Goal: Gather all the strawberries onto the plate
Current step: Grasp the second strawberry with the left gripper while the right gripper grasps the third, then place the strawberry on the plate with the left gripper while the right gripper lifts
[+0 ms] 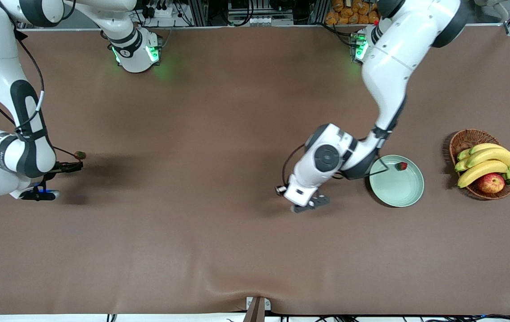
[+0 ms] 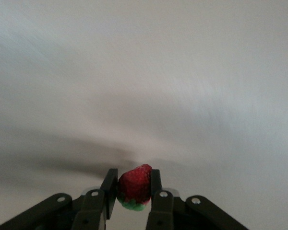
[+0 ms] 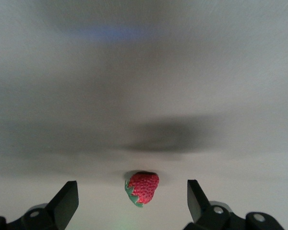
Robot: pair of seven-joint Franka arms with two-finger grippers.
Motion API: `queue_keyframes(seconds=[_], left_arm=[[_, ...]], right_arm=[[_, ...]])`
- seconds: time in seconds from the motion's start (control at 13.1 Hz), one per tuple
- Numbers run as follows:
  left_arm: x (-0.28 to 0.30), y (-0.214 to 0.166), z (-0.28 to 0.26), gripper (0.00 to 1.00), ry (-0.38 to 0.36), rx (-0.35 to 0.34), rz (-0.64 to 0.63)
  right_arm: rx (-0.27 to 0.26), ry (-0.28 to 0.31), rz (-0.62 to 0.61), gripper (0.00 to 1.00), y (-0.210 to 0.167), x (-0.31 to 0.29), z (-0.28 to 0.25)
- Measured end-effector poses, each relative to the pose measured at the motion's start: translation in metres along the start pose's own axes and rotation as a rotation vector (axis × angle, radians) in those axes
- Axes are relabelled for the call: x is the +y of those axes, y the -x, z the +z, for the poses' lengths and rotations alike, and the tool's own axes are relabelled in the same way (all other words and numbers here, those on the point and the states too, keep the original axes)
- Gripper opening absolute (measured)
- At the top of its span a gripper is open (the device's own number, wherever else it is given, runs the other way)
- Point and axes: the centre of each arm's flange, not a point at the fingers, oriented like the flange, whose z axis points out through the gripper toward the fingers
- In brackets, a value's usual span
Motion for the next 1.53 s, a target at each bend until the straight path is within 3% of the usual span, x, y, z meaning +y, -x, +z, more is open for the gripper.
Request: queue_keyframes(seconds=[0.23,0.46,0.69,0.76,0.84,0.92,1.07,1.15,1.3,1.45,1.53], left_arm=[[-0.044,-0.047,-0.076,0.32,-0.060,-0.001,0.009],[-0.097,-0.073,-0.115,0.32,-0.145,-0.065,0.046],[-0.154,-0.092,-0.109,0.32,-0.237,-0.109,0.067],[-0.176,-0.098,-0.103,0.32,-0.278,-0.112,0.075],[-0.199,-0.104,-0.096,0.32,-0.306,-0.122,0.073],[-0.219,-0.108,-0.091,0.32,-0.318,-0.138,0.071],[-0.246,-0.112,-0.084,0.32,-0.324,-0.169,0.070],[-0.252,-0.111,-0.078,0.32,-0.328,-0.180,0.066],[-0.256,-0.107,-0.067,0.32,-0.329,-0.194,0.067],[-0.260,-0.107,-0.062,0.35,-0.326,-0.195,0.062],[-0.261,-0.108,-0.062,0.42,-0.324,-0.193,0.060]], right_arm=[[-0.037,-0.004,0.016,1.00,0.002,0.009,0.020],[-0.072,-0.011,0.029,0.95,0.007,0.016,0.031],[-0.107,-0.022,0.027,0.67,0.010,0.015,0.035],[-0.111,-0.023,0.025,0.66,0.010,0.014,0.037],[-0.114,-0.023,0.024,0.58,0.010,0.014,0.039],[-0.116,-0.024,0.023,0.48,0.009,0.013,0.040],[-0.122,-0.024,0.018,0.44,0.009,0.011,0.043],[-0.127,-0.019,0.015,0.35,0.008,0.010,0.044],[-0.119,-0.013,0.008,0.33,0.006,0.006,0.041],[-0.063,0.012,-0.020,0.33,-0.006,-0.010,0.021],[-0.024,0.034,-0.047,0.33,-0.016,-0.027,0.001]])
